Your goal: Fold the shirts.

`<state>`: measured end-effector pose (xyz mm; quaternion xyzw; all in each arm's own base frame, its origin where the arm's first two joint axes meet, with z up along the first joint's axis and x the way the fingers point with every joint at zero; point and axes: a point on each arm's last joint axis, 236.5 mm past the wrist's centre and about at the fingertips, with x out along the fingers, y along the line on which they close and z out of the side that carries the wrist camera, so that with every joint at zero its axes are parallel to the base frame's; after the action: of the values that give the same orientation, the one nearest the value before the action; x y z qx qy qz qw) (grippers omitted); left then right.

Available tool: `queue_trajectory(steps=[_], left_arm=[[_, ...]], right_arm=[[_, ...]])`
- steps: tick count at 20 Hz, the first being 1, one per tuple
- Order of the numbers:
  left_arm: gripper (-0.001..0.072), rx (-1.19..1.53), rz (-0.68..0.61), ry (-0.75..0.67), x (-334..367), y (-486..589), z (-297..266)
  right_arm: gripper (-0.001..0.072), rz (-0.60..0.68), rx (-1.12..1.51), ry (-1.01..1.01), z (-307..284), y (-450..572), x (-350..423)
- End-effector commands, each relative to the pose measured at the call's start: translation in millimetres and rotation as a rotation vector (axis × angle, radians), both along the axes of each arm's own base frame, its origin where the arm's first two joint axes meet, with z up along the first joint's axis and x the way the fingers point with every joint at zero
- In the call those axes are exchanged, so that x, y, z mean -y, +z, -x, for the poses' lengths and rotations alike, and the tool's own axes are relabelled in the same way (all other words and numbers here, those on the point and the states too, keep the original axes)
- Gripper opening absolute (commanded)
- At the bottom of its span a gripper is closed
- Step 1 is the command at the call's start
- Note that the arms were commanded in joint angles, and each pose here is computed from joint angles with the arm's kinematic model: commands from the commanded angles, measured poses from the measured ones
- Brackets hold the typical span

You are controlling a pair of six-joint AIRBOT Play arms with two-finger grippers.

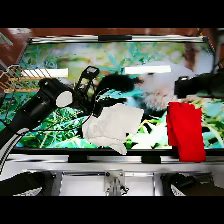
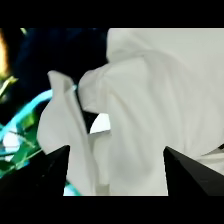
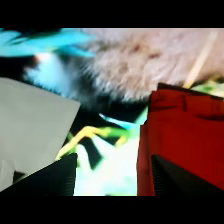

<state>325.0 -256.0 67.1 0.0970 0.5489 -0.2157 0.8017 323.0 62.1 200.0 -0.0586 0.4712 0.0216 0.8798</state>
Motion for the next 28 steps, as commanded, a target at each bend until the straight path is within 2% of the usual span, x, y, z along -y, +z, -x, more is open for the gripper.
queue_trajectory(steps=[1,4,8,10,13,14,15,17,18,20,24,28], left_arm=[[0.0720,-0.102,-0.079,0.092,-59,-12,6],[0.0720,-0.186,-0.025,0.156,-91,-20,22],[0.0720,-0.386,0.102,0.225,-84,-91,74],[0.0715,-0.415,0.209,0.235,-56,-114,86],[0.0705,-0.410,0.221,0.240,-37,-139,92],[0.0660,-0.429,0.204,0.232,-35,-147,96],[0.0537,-0.446,0.184,0.232,-37,-154,98],[0.0191,-0.441,0.138,0.232,-49,-163,95],[0.0117,-0.428,0.129,0.235,-55,-162,91],[0.0033,-0.396,0.123,0.244,-66,-154,85],[0.0034,-0.309,0.138,0.237,-76,-127,76],[0.0034,-0.259,0.168,0.230,-75,-109,73]], right_arm=[[0.0578,-0.029,-0.222,0.112,13,-73,-30],[0.0578,-0.106,-0.408,0.131,17,-127,-34],[0.0578,-0.367,-0.553,0.070,9,-163,-34],[0.0578,-0.386,-0.589,0.031,5,-177,-23],[0.0578,-0.365,-0.629,0.019,5,-191,-18],[0.0578,-0.365,-0.637,0.017,5,-194,-18],[0.0578,-0.365,-0.648,0.015,5,-197,-17],[0.0672,-0.361,-0.696,0.023,15,-212,-19],[0.0672,-0.361,-0.735,0.028,24,-222,-21],[0.0672,-0.395,-0.802,0.038,42,-244,-38],[0.0672,-0.530,-0.837,0.062,48,-270,-87],[0.0672,-0.544,-0.870,0.081,51,-290,-115]])
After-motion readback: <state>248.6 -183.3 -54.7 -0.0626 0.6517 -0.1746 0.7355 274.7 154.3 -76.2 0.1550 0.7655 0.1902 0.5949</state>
